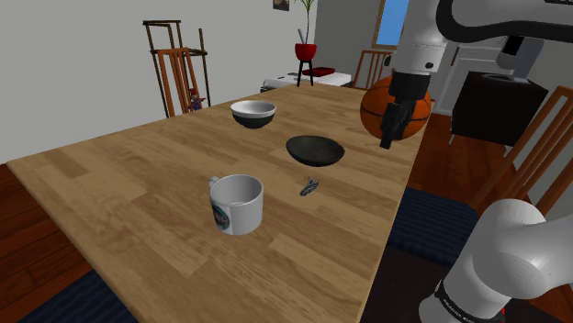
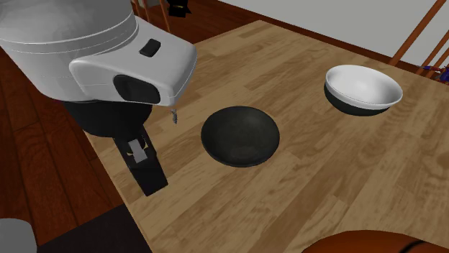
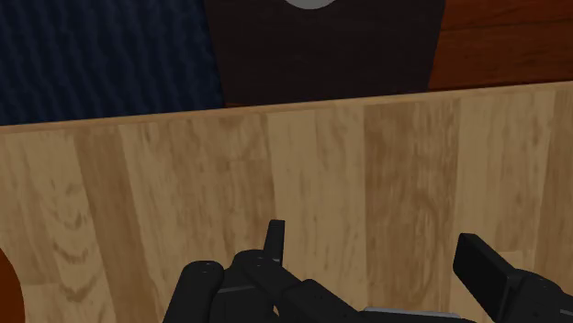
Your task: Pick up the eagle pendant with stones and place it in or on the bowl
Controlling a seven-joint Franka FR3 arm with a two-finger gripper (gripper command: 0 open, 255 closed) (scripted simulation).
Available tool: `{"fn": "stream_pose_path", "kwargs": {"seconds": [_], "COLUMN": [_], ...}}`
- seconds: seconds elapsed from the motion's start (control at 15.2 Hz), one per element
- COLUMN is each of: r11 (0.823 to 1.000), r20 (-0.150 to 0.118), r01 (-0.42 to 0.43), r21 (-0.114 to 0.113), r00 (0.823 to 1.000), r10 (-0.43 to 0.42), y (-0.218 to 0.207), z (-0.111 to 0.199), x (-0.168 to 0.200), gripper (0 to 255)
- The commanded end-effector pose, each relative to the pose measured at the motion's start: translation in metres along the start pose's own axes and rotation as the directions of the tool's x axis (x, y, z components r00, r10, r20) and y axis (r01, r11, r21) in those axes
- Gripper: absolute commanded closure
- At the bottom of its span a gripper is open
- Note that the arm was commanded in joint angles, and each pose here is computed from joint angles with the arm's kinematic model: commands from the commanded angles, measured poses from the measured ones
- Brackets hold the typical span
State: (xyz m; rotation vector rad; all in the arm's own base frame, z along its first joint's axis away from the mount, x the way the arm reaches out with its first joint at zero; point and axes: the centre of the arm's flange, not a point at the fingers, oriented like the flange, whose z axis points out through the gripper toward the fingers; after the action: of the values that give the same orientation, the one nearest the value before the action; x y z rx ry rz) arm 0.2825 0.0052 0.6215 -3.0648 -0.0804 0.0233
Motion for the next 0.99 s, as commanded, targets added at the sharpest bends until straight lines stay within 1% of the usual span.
{"fn": "stream_pose_path", "kwargs": {"seconds": [0.0, 0.2, 0.46, 0.66, 0.92], "r11": [1.000, 0.998, 0.992, 0.983, 0.966], "r20": [0.000, 0.007, 0.015, 0.019, 0.022], "r01": [0.000, -0.028, -0.065, -0.091, -0.126], "r21": [0.000, -0.048, -0.113, -0.161, -0.225], "r00": [1.000, 1.000, 0.998, 0.995, 0.991], "r10": [0.000, 0.028, 0.067, 0.096, 0.134], "y": [0.000, -0.041, -0.094, -0.132, -0.181], "z": [0.000, 0.010, 0.028, 0.043, 0.066], "x": [0.000, 0.020, 0.048, 0.070, 0.101], "gripper": [0, 0, 0, 0, 0]}}
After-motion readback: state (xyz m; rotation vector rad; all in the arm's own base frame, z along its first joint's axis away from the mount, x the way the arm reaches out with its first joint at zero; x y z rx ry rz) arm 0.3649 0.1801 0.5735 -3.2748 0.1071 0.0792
